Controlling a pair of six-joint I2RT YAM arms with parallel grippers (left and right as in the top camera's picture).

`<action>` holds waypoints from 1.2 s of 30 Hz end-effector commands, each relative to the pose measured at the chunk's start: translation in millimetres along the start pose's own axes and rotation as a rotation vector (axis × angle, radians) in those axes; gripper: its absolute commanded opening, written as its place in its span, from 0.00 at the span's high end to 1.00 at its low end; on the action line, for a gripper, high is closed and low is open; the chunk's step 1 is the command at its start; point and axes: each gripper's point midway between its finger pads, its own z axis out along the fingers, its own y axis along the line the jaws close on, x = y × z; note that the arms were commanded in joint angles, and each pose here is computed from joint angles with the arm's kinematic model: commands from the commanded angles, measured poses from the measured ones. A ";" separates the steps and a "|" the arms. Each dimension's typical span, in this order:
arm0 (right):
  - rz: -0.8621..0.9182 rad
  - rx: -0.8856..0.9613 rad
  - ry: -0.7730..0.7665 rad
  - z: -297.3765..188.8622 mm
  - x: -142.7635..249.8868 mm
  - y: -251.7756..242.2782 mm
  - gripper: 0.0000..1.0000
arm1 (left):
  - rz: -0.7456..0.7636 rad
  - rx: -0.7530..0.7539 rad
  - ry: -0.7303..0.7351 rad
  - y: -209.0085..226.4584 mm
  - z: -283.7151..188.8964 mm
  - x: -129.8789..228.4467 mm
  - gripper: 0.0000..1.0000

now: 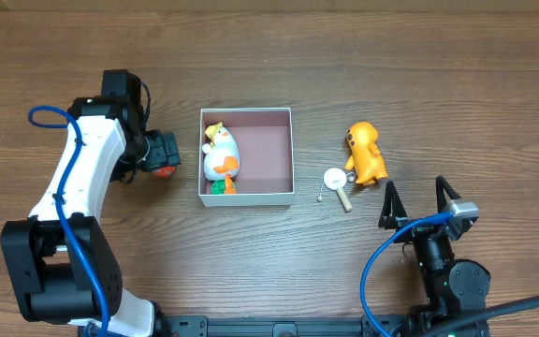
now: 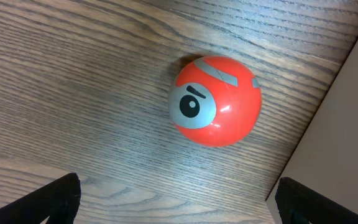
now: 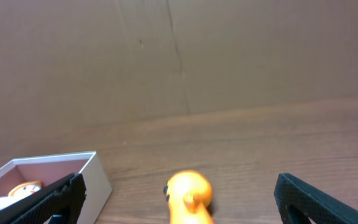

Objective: Pack container
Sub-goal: 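Move the right gripper over the white paddle-ball toy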

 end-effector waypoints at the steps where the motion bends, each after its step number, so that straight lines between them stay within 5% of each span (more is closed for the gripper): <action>1: 0.037 0.022 -0.099 -11.1 -58.1 5.4 0.00 | 0.013 -0.003 -0.042 1.9 -10.7 -8.8 0.00; 4: 0.038 0.047 -0.104 -16.2 -92.1 8.7 0.00 | 0.013 -0.003 -0.042 1.9 -10.7 -8.8 0.00; 10: 0.061 0.098 0.187 -4.4 -98.8 11.7 0.00 | 0.013 -0.003 -0.042 1.9 -10.7 -8.8 0.00; 22: 0.051 -0.021 0.880 36.0 6.7 34.7 0.00 | 0.013 -0.003 -0.042 1.9 -10.7 -8.8 0.00; 36: -0.083 -0.147 1.195 38.4 96.6 72.1 0.00 | 0.013 -0.003 -0.042 1.9 -10.7 -8.8 0.00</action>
